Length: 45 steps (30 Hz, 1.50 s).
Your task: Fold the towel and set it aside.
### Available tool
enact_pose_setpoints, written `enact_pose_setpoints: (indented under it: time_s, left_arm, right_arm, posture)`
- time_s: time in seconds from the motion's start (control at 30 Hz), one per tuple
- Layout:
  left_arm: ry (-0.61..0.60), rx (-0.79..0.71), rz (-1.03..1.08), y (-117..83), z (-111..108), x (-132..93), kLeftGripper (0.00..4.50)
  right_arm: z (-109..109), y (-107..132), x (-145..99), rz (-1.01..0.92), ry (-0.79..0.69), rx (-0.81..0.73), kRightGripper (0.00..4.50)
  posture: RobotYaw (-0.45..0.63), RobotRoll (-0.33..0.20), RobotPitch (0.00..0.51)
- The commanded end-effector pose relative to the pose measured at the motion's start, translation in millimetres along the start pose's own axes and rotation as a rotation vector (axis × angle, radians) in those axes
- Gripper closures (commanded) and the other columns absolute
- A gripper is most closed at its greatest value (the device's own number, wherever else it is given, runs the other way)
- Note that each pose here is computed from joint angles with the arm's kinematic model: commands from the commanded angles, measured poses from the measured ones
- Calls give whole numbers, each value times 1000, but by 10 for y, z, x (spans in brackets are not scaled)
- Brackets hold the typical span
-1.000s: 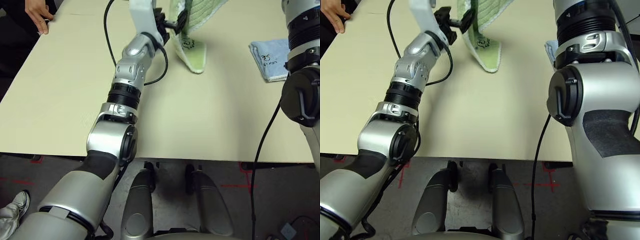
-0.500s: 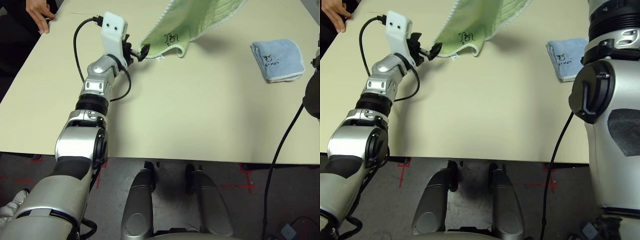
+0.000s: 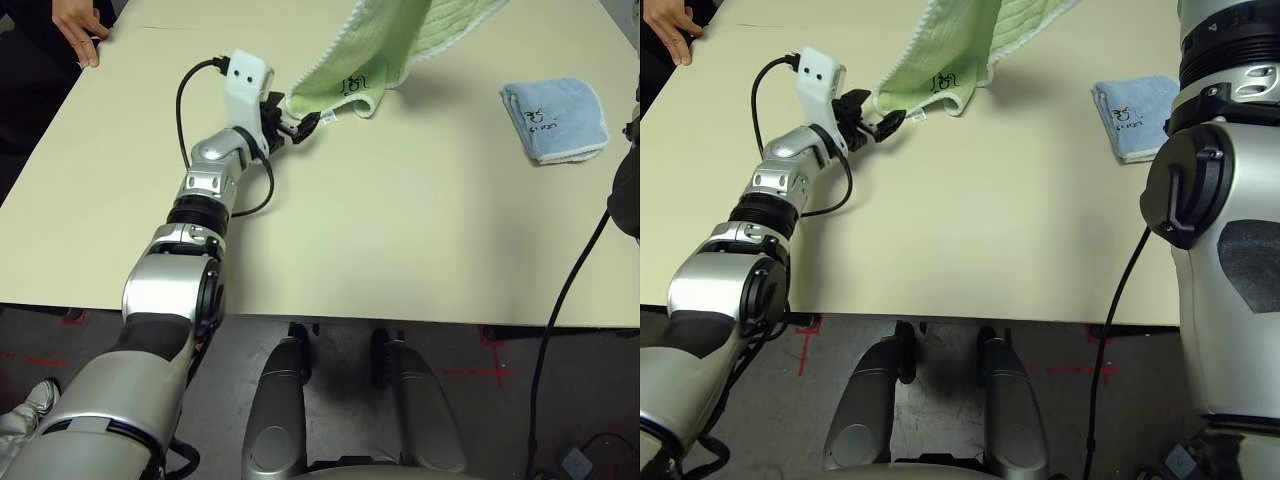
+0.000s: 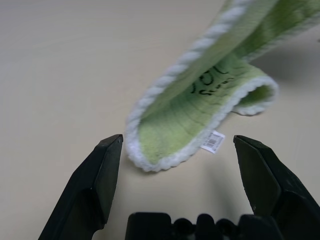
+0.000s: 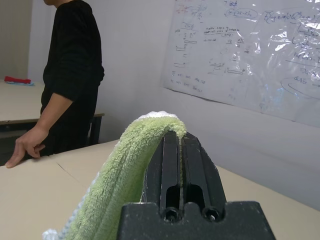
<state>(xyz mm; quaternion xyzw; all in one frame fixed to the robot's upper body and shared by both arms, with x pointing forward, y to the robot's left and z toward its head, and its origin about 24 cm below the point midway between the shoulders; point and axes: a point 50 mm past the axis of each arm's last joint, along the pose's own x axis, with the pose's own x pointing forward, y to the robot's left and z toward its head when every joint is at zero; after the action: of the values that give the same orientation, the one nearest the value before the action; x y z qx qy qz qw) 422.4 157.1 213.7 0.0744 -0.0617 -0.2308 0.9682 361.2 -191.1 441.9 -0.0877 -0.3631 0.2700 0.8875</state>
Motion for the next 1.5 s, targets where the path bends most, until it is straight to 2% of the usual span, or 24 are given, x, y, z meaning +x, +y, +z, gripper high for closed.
enact_pose_setpoints:
  time_s: [0.03,0.27,0.33,0.4,0.7,0.73,0.9,1.0,1.07,1.17,1.27,1.37,1.5]
  left_arm:
    - [18,-53,62,47,-47,-7,0]
    - [53,-131,63,49,-89,-3,0]
    - [56,-150,58,39,-93,2,368]
    - [51,-160,48,20,-90,12,940]
    - [30,-213,42,-27,-65,49,4325]
    - [31,-215,40,-25,-65,48,4466]
    - [31,-228,42,51,-36,12,4466]
    - [12,-213,40,209,56,-71,4466]
    - [-28,-186,40,383,225,-163,4466]
    - [-144,-88,98,779,765,-429,4466]
    - [-209,-1,171,1002,1178,-655,4466]
    - [-216,61,195,1102,1351,-795,4466]
    - [-163,60,155,1128,1341,-845,4466]
  right_arm:
    - [99,-8,1,10,-41,-9,4480]
    - [107,13,19,20,-45,-5,4480]
    - [106,19,22,22,-45,-5,4500]
    - [106,22,23,24,-45,-3,4500]
    - [93,33,24,30,-37,-3,4500]
    - [88,30,20,29,-34,-3,4500]
    - [24,-20,-34,2,-9,-2,4500]
    - [-76,-96,-124,-40,23,9,4500]
    - [-203,-191,-258,-85,73,16,4500]
    - [-549,-372,-641,-170,202,88,4500]
    - [-875,-424,-1016,-171,351,214,4500]
    - [-1050,-403,-1252,-144,437,315,4500]
    - [-1207,-400,-1470,-169,540,387,4500]
  posture:
    - [-6,0,288]
    - [-10,0,290]
    - [-11,0,291]
    - [-11,0,291]
    - [-25,0,290]
    - [-25,0,290]
    - [-22,0,294]
    - [-22,0,295]
    - [6,0,303]
    - [38,0,309]
    - [71,0,316]
    - [79,0,319]
    - [84,0,327]
